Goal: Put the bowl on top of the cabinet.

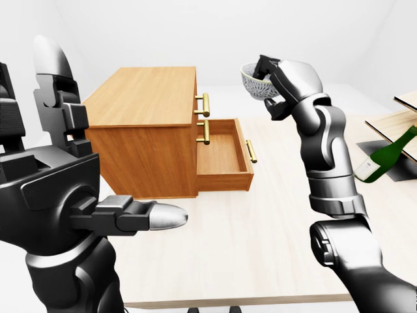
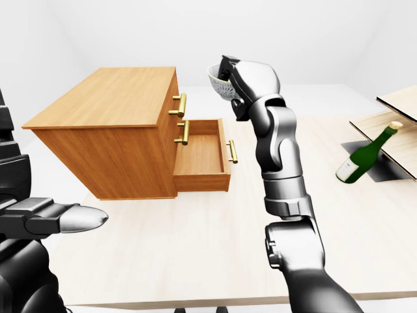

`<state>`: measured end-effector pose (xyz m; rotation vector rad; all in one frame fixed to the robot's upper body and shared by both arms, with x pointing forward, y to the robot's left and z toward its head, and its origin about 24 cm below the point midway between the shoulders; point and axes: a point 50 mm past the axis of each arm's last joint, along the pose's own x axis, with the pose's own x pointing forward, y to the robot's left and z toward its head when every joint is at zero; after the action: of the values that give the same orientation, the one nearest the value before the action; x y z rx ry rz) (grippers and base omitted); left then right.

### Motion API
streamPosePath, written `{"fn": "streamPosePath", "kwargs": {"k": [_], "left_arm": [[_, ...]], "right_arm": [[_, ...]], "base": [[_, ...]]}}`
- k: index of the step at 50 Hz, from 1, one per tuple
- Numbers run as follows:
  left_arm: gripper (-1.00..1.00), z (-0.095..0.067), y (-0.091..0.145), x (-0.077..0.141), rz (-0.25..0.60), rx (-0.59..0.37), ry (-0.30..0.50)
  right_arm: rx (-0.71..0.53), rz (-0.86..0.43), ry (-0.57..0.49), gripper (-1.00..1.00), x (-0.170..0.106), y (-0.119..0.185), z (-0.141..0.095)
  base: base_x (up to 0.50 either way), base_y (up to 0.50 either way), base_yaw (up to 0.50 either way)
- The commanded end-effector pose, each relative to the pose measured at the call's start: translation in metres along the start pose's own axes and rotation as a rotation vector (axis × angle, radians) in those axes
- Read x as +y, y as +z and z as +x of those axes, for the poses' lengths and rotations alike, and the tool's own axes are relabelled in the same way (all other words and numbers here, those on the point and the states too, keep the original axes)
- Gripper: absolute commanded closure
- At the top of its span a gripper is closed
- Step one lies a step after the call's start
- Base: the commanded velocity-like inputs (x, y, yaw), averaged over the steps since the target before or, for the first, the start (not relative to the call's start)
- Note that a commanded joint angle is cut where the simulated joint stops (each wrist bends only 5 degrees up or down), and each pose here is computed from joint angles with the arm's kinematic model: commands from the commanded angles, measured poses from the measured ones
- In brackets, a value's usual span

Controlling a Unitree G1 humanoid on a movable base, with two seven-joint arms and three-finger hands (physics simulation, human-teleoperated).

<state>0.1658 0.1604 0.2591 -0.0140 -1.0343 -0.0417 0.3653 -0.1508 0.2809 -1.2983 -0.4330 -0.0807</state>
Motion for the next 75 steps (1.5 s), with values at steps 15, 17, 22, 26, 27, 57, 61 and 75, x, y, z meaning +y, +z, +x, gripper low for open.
{"fn": "streamPosePath", "kwargs": {"k": [15,17,22,26,27,57,61,75], "left_arm": [[-1.0,0.001,0.001,0.001,-0.004,-0.009,0.005],[-1.0,0.001,0.002,0.001,-0.005,-0.014,0.006],[-1.0,0.001,0.003,0.001,-0.007,-0.018,0.007],[-1.0,0.001,0.003,0.002,-0.007,-0.018,0.007],[-1.0,0.002,0.003,0.002,-0.008,-0.02,0.008],[-1.0,0.004,0.012,0.004,-0.016,-0.07,0.017],[-1.0,0.006,0.014,0.007,-0.01,-0.089,0.025],[-1.0,0.011,0.018,0.015,-0.008,-0.119,0.044]], "right_arm": [[-0.139,0.065,-0.017,1.0,-0.003,0.058,-0.001],[-0.145,0.066,-0.014,1.0,-0.001,0.061,0.0],[-0.154,0.064,-0.011,1.0,-0.001,0.067,0.003],[-0.16,0.064,-0.01,1.0,0.001,0.071,0.005],[-0.164,0.064,-0.009,1.0,0.001,0.073,0.005],[-0.243,0.086,0.038,1.0,0.026,0.111,-0.011],[-0.251,0.09,0.041,1.0,0.028,0.115,-0.012],[-0.27,0.095,0.044,1.0,0.028,0.124,-0.012]], "base": [[0.0,0.0,0.0],[0.0,0.0,0.0],[0.0,0.0,0.0],[0.0,0.0,0.0],[0.0,0.0,0.0],[0.0,0.0,0.0],[0.0,0.0,0.0],[0.0,0.0,0.0]]}}
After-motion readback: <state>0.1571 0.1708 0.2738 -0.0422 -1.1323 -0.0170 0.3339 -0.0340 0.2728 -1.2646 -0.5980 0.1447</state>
